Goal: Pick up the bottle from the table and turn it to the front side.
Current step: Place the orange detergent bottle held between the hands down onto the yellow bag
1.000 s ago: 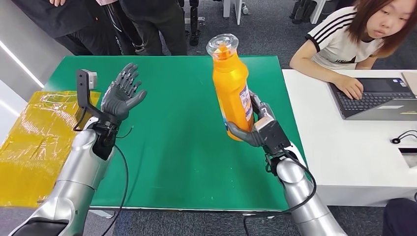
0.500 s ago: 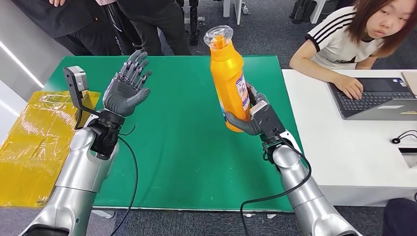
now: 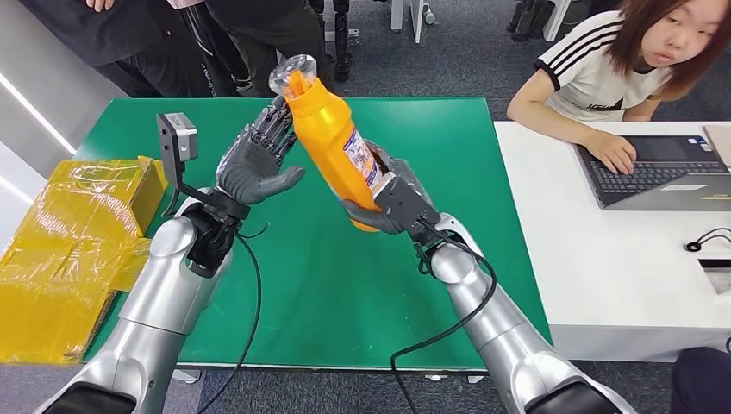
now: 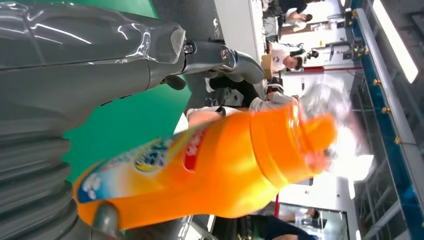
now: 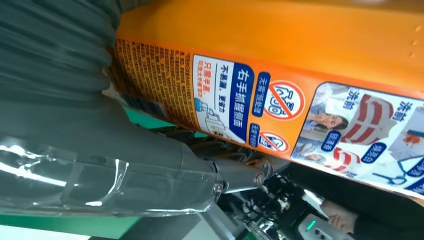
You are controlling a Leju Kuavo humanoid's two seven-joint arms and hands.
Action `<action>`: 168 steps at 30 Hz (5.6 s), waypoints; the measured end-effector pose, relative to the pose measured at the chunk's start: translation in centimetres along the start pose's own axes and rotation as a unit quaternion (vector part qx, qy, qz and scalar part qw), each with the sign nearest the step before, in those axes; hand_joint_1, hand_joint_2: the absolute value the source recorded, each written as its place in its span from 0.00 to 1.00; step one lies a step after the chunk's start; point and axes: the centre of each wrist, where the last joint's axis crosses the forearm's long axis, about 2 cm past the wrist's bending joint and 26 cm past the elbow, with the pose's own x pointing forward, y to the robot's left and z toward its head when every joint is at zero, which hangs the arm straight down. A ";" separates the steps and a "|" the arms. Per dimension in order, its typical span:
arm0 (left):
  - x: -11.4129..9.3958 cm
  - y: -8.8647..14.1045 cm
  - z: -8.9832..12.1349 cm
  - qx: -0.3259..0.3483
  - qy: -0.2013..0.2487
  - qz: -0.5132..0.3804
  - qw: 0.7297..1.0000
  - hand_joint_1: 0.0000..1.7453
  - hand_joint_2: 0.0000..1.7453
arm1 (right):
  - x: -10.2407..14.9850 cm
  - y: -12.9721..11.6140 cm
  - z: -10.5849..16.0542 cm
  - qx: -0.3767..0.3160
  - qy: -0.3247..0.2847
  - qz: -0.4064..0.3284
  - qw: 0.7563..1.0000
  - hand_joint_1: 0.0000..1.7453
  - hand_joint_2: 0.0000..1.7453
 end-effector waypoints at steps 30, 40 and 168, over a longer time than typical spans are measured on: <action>-1.9 2.0 -1.4 0.016 0.040 0.047 0.998 1.00 1.00 | 0.1 1.4 -1.2 0.036 0.019 0.029 0.999 1.00 1.00; -2.6 -0.4 -0.7 0.045 0.029 0.208 0.977 1.00 1.00 | -0.7 1.4 -0.5 0.022 0.017 0.036 0.999 1.00 1.00; -3.0 14.7 23.8 -0.158 0.223 -0.833 0.480 0.00 1.00 | 1.4 -6.3 18.7 -0.174 -0.108 0.019 0.979 0.00 1.00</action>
